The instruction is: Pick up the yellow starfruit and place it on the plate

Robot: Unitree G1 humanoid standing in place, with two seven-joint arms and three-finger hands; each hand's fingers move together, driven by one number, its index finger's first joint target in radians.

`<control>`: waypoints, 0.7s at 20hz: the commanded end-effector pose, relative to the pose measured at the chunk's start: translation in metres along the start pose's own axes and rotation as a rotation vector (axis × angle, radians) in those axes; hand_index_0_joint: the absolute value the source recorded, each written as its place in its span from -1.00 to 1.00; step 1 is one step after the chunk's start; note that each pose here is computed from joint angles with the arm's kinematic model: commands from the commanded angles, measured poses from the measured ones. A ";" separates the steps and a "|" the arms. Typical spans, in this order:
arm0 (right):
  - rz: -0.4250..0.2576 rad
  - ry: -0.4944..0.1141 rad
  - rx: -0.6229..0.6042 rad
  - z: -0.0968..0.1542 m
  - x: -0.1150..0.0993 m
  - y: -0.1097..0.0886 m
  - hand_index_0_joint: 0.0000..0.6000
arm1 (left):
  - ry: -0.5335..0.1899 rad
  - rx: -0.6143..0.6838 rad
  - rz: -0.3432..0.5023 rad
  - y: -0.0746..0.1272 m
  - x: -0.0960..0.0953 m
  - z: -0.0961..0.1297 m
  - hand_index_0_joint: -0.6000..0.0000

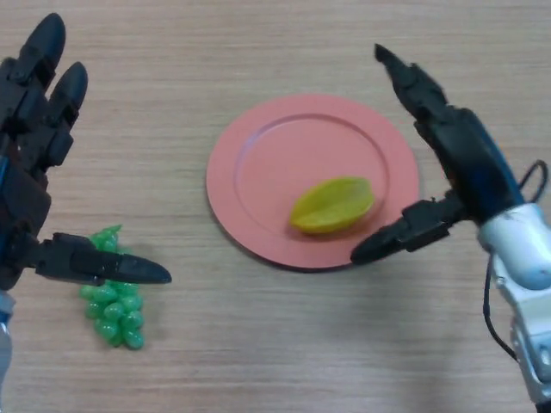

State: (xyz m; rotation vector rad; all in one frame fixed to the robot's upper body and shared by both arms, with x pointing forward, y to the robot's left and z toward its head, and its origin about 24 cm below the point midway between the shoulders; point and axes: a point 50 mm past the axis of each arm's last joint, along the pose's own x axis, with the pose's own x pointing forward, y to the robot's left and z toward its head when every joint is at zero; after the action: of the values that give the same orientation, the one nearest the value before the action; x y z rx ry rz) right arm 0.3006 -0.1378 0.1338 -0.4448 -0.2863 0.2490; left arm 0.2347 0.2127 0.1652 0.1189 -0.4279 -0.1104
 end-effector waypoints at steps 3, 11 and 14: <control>-0.105 -0.158 0.093 0.037 -0.023 -0.030 -1.00 | -0.182 0.084 -0.007 -0.001 0.005 0.028 1.00; -0.097 -0.150 0.088 0.054 -0.058 -0.021 -1.00 | -0.133 0.074 -0.061 -0.009 0.006 0.029 1.00; -0.102 -0.163 0.083 0.057 -0.061 -0.020 -1.00 | -0.099 0.092 -0.075 -0.009 0.005 0.028 1.00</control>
State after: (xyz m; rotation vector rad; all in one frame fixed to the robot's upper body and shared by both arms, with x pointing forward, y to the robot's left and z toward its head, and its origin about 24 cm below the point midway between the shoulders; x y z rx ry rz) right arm 0.2385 -0.1510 0.1486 -0.2860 -0.2493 0.2154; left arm 0.2359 0.1946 0.1625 0.1202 -0.3693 -0.1859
